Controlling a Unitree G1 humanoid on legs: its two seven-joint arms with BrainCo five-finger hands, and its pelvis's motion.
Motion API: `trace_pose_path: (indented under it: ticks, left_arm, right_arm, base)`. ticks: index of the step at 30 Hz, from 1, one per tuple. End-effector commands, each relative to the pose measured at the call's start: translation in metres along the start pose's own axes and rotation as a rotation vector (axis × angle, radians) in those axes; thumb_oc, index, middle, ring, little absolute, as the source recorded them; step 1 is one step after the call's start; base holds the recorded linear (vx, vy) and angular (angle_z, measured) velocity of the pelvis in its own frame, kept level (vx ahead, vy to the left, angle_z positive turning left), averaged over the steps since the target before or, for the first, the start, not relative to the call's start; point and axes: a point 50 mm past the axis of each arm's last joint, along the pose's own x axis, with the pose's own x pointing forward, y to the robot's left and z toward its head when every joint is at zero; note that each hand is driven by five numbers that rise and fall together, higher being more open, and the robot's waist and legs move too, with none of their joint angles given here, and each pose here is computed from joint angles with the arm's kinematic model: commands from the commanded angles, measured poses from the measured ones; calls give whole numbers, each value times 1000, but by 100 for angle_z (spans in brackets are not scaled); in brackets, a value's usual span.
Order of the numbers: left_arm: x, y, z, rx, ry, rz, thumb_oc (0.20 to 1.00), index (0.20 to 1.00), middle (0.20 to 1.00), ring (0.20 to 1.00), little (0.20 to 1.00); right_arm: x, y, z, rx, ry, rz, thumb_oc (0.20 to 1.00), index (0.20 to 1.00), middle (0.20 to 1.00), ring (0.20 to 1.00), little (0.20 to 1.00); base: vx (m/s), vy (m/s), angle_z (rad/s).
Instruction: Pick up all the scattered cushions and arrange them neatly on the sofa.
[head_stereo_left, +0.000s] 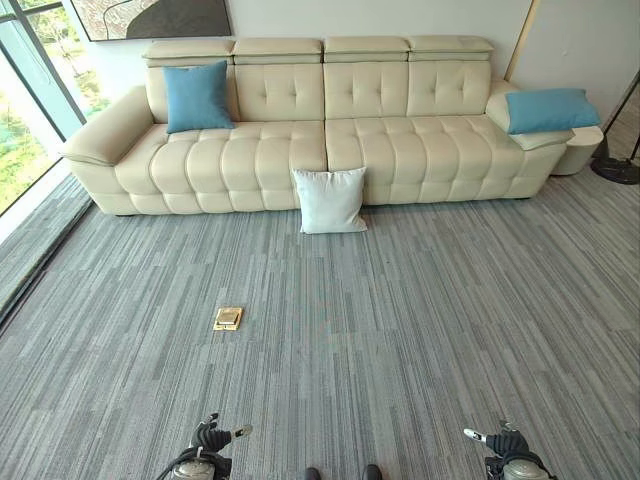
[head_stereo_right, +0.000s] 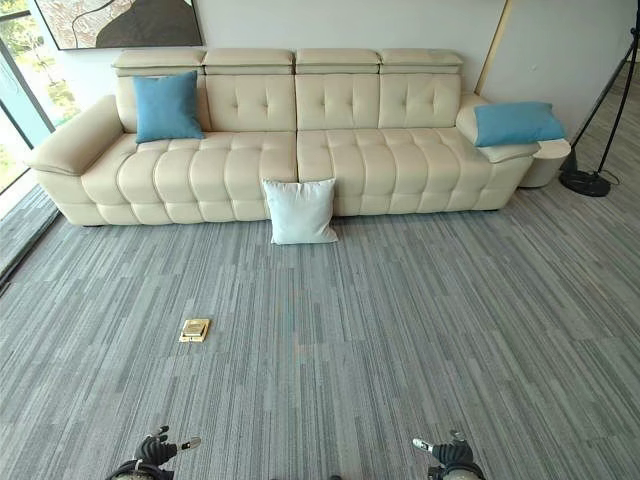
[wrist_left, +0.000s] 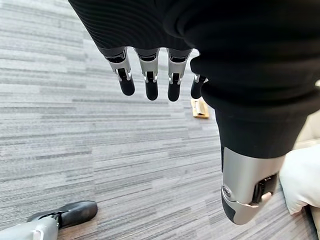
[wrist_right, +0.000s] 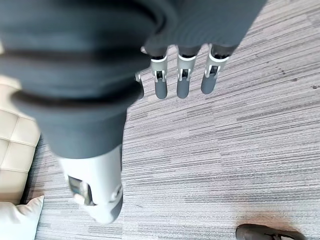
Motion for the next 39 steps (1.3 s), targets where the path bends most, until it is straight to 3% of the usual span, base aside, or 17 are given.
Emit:
trace_pose_path:
  ticks: [1,39]
  left_arm:
    - [6,0,28,-41,-80,13,1000,1000,1000,1000,1000]
    - [4,-2,14,-127,-19,15,1000,1000,1000,1000,1000]
  right_arm:
    - [4,4,29,27,-85,-7,1000,1000,1000,1000,1000]
    - [2,7,14,-10,-35,-10,1000,1000,1000,1000,1000]
  base:
    - [0,0,0]
    - [0,1,0]
